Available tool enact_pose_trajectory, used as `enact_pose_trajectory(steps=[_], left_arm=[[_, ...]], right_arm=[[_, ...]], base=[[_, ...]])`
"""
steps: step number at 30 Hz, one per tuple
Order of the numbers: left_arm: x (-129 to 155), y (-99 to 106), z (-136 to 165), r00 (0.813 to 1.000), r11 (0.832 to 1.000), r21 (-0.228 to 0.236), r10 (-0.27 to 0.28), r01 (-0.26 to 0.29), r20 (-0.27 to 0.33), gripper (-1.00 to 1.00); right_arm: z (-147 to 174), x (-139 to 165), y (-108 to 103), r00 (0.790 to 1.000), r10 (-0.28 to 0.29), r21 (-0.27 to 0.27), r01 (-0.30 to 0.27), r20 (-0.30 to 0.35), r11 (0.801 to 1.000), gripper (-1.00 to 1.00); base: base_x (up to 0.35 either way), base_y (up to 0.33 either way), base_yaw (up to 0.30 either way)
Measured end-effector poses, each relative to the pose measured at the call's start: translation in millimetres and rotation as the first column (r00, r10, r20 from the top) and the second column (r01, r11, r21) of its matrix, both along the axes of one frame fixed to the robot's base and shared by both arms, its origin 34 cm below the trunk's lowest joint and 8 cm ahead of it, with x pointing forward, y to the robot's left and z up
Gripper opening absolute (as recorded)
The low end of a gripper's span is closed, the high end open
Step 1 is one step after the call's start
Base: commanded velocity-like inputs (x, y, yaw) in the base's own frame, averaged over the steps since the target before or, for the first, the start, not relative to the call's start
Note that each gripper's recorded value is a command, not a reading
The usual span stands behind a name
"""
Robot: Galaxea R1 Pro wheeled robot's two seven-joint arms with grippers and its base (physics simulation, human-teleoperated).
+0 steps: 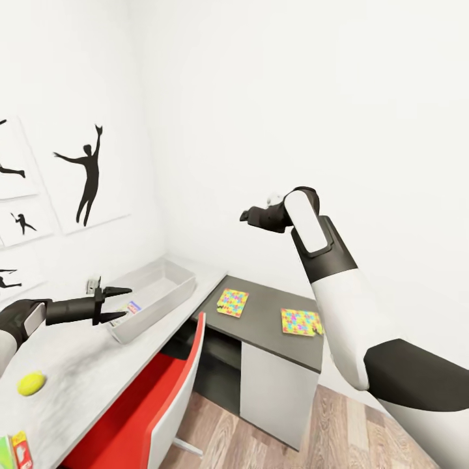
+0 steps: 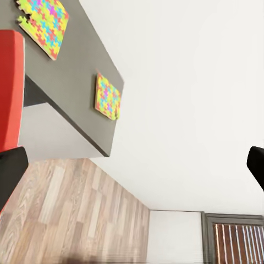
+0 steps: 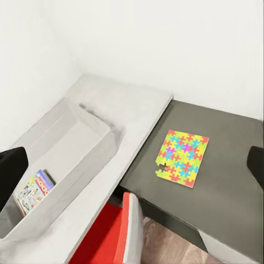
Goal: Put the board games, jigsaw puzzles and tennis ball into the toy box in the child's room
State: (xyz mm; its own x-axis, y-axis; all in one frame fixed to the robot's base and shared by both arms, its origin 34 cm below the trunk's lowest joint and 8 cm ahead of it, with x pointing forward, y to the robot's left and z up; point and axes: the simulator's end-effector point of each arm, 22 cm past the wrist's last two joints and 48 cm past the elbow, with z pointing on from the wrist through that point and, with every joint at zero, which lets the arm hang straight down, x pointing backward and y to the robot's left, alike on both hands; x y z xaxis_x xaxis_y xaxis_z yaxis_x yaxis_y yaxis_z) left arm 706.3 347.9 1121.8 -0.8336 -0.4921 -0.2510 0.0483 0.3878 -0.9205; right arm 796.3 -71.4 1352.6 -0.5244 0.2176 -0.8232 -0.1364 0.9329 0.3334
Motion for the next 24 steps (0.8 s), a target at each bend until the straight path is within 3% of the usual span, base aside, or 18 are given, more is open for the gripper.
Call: enact_pose_trajectory(steps=[5, 8, 16, 19, 21, 24], left_arm=[[0.2, 0.0, -0.3, 1.000, 1.000, 0.000, 0.000, 0.000, 0.000, 1.00], [0.3, 0.0, -0.2, 1.000, 1.000, 0.000, 0.000, 0.000, 0.000, 1.00], [0.6, -1.2, -0.1, 1.000, 1.000, 0.000, -0.002, 0.002, 0.002, 1.00], [0.8, -2.4, -0.2, 1.000, 1.000, -0.001, -0.003, 0.003, 0.002, 1.00], [0.8, -2.6, -0.2, 1.000, 1.000, -0.001, -0.004, 0.004, 0.002, 1.00], [0.4, -2.7, -1.1, 1.000, 1.000, -0.001, -0.004, 0.004, 0.001, 1.00]], right_arm=[[2.2, -0.6, -12.8, 1.000, -0.011, -0.003, 0.011, 0.017, 1.000, 1.00], [0.2, -2.5, -37.6, 0.998, -0.039, -0.008, 0.039, 0.044, 0.999, 1.00], [-54.5, -17.0, -113.9, 0.990, -0.136, -0.038, 0.137, 0.031, 0.990, 1.00], [-85.8, -31.5, -170.0, 0.976, -0.216, -0.035, 0.216, 0.013, 0.976, 1.00], [-111.2, -40.9, -189.7, 0.969, -0.246, -0.034, 0.246, -0.020, 0.969, 1.00], [-178.2, -65.9, -214.0, 0.950, -0.290, -0.048, 0.286, -0.119, 0.957, 1.00]], base=[[0.000, 0.000, -0.275], [0.000, 0.000, -0.283], [0.000, 0.000, -0.285], [0.000, 0.000, -0.285], [0.000, 0.000, -0.285], [0.000, 0.000, -0.285]])
